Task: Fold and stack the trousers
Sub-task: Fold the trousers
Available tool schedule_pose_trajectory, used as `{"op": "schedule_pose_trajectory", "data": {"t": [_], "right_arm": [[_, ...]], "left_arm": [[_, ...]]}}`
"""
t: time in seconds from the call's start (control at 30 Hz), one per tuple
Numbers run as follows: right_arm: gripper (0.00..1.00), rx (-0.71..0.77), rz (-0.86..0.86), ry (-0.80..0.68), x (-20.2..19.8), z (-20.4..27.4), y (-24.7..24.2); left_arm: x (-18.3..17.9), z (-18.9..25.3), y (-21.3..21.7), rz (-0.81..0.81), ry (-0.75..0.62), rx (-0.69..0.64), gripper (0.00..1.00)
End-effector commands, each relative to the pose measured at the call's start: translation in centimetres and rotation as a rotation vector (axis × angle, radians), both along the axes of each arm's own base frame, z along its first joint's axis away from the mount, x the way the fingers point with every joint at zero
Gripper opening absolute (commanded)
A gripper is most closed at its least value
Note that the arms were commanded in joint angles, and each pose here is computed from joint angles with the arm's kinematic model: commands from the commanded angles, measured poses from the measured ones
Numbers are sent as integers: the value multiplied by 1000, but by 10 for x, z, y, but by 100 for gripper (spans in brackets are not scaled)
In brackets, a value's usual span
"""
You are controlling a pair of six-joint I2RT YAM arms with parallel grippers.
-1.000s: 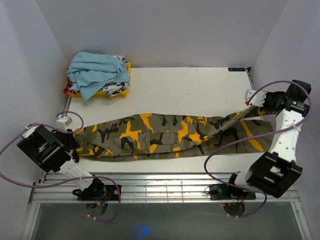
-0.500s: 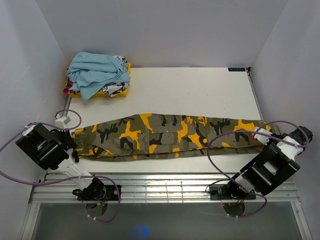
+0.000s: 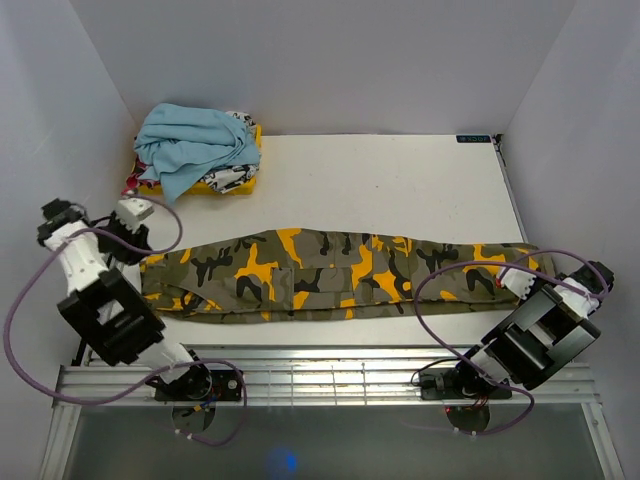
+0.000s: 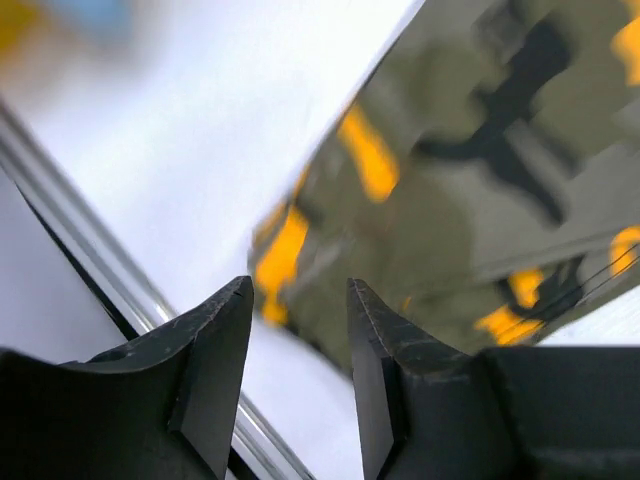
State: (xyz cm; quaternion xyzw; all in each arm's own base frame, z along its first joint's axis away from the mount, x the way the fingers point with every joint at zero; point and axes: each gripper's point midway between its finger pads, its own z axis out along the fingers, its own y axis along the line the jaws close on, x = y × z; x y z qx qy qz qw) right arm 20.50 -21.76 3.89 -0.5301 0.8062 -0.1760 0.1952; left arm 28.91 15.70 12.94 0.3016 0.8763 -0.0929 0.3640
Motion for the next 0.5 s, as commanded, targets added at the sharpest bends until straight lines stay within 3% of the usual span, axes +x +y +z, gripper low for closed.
{"op": "schedule_pose_trajectory", "data": {"t": [0.0, 0.1, 0.23, 0.4, 0.47], "right_arm": [[8, -153, 358, 35, 15, 13, 10], [8, -116, 350, 39, 20, 14, 20], [8, -135, 354, 47, 21, 12, 18], [8, -82, 334, 49, 25, 19, 25], [8, -71, 343, 37, 29, 25, 28]], "left_arm": [[8, 49, -107, -312, -173, 38, 53], [-8, 8, -177, -464, -73, 67, 53], [-30, -44, -197, -455, 67, 110, 50], [-62, -131, -155, -365, 290, 300, 33], [-55, -140, -130, -312, 304, 323, 32]]}}
